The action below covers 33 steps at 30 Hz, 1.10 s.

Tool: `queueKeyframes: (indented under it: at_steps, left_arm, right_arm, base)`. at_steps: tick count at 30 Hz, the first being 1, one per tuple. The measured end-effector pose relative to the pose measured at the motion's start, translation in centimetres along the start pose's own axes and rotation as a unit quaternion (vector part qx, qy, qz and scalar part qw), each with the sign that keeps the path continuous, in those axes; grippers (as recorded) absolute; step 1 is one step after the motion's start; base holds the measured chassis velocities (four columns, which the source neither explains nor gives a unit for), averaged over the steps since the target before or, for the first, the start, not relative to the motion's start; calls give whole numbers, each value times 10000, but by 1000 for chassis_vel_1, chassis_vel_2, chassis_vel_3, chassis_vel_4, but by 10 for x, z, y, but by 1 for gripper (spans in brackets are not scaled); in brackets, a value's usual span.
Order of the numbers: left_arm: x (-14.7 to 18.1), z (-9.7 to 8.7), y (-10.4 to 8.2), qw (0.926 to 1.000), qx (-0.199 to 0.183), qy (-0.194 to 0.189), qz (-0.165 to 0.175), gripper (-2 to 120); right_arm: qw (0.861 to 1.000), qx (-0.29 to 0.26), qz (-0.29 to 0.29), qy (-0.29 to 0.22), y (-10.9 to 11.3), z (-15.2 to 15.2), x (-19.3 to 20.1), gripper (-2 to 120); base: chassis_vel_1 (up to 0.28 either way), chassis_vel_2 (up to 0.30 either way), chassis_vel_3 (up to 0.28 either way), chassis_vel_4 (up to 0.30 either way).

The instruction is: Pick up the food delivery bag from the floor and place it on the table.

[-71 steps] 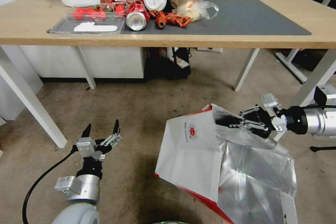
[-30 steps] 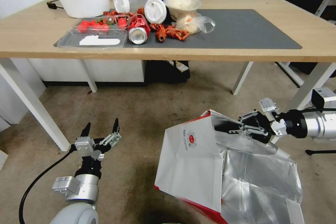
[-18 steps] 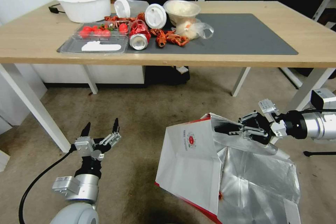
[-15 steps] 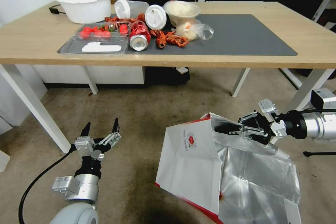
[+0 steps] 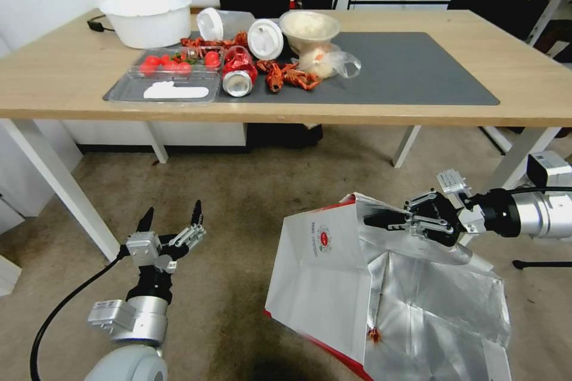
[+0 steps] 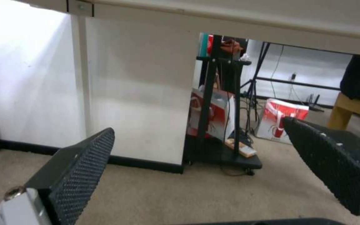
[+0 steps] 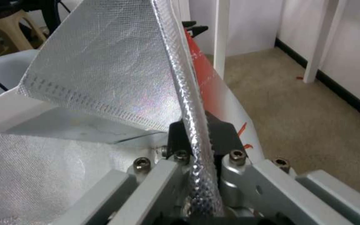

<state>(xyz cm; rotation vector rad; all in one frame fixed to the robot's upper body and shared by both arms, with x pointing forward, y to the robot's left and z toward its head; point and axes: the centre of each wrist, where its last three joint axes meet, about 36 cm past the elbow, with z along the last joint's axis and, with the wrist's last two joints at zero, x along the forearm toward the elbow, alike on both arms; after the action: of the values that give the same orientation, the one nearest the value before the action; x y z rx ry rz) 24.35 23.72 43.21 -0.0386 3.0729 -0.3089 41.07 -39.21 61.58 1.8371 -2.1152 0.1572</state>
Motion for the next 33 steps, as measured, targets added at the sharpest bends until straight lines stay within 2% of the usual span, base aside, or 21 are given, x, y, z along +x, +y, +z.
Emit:
queueKeyframes:
  at_steps: [33]
  left_arm:
    - [1,-2,0,10000,-2,-19,1,100]
  right_arm:
    - [10000,45,-48,26,1,-2,-1,0]
  base:
    - [0,0,0,0]
